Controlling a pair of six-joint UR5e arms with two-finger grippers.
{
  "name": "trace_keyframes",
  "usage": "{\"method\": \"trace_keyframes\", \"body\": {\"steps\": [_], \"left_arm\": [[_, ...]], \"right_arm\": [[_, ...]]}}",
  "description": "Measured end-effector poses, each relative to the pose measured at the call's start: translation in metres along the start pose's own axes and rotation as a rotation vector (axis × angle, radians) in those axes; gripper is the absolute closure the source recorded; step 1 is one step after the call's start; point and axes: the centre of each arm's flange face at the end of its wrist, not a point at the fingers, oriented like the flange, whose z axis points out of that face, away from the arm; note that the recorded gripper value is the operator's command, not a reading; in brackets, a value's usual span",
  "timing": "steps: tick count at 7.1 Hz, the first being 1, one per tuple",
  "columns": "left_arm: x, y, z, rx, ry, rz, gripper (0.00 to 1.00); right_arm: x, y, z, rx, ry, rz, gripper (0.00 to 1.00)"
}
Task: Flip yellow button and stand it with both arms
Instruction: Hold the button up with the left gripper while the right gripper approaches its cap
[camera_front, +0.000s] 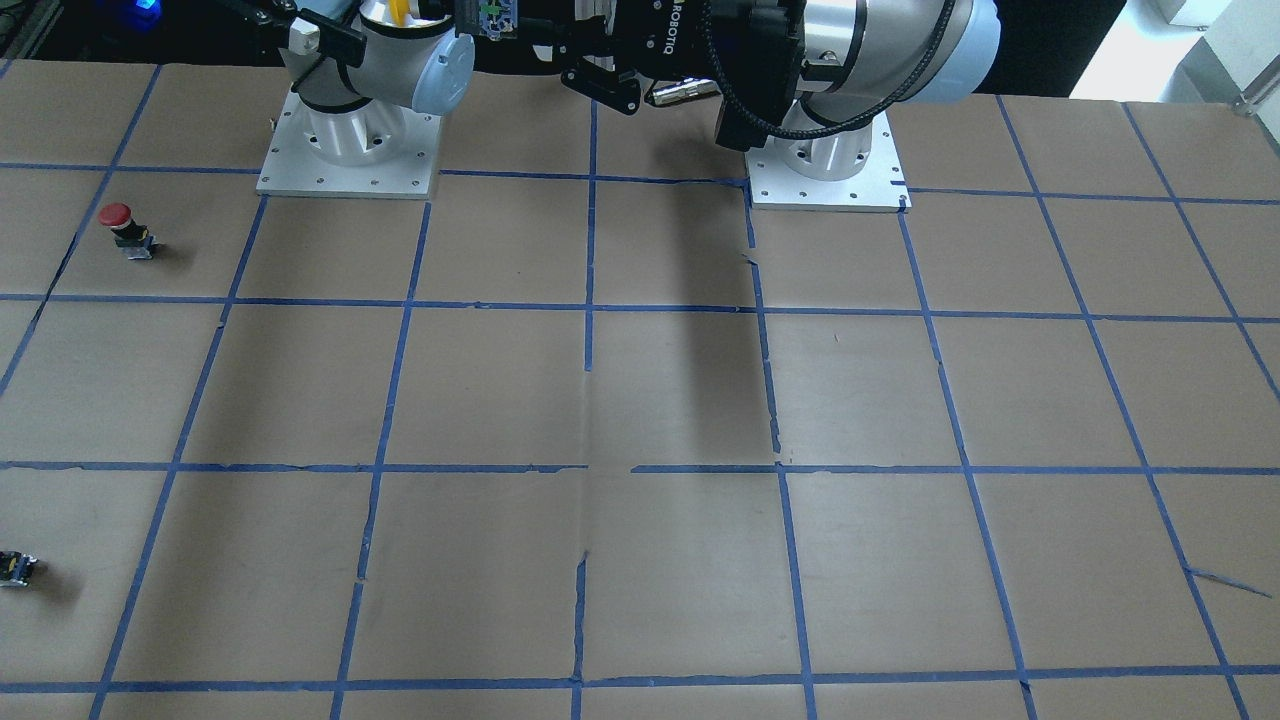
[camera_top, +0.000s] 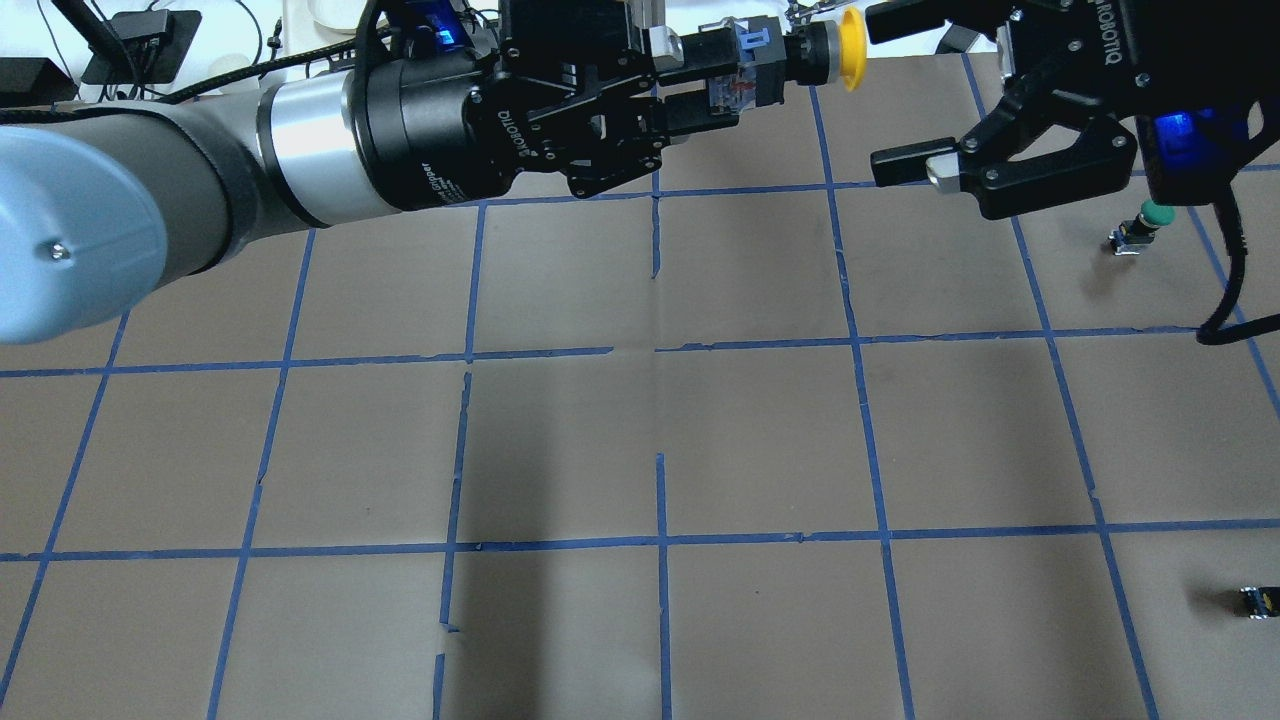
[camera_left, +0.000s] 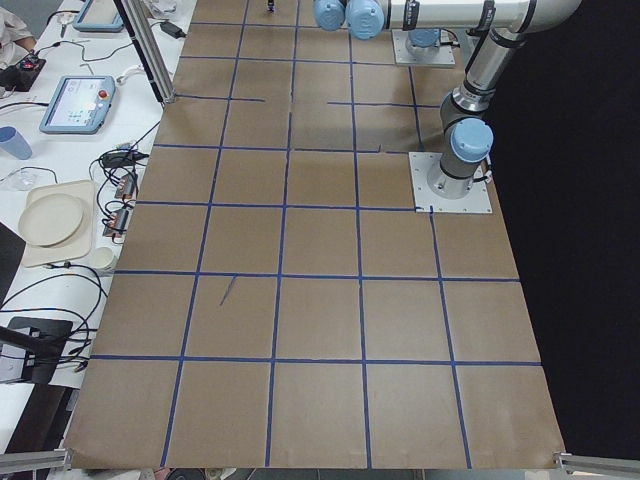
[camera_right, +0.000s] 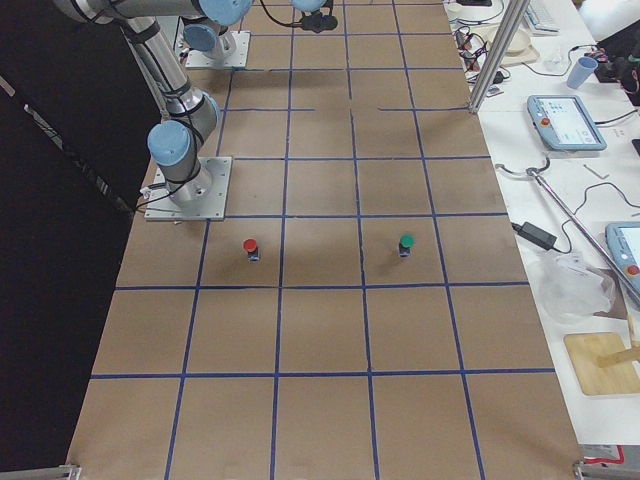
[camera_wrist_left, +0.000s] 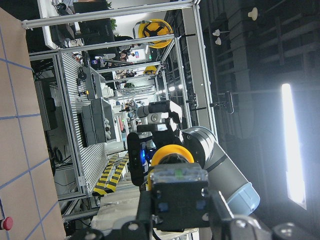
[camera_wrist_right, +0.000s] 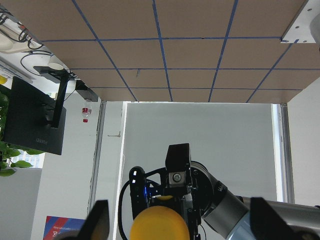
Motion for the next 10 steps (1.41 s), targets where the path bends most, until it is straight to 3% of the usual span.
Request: {"method": "trace_keyframes", "body": {"steps": [9, 10], "left_arm": [[0.002, 0.003, 0.0, -0.001, -0.001, 0.004, 0.94], [0.002, 0.002, 0.0, -0.001, -0.001, 0.005, 0.94]], "right_arm": [[-0.006, 0.004, 0.012, -0.096, -0.024, 0.04, 0.0], [-0.006, 0.004, 0.013, -0.101, -0.021, 0.045, 0.08]]}}
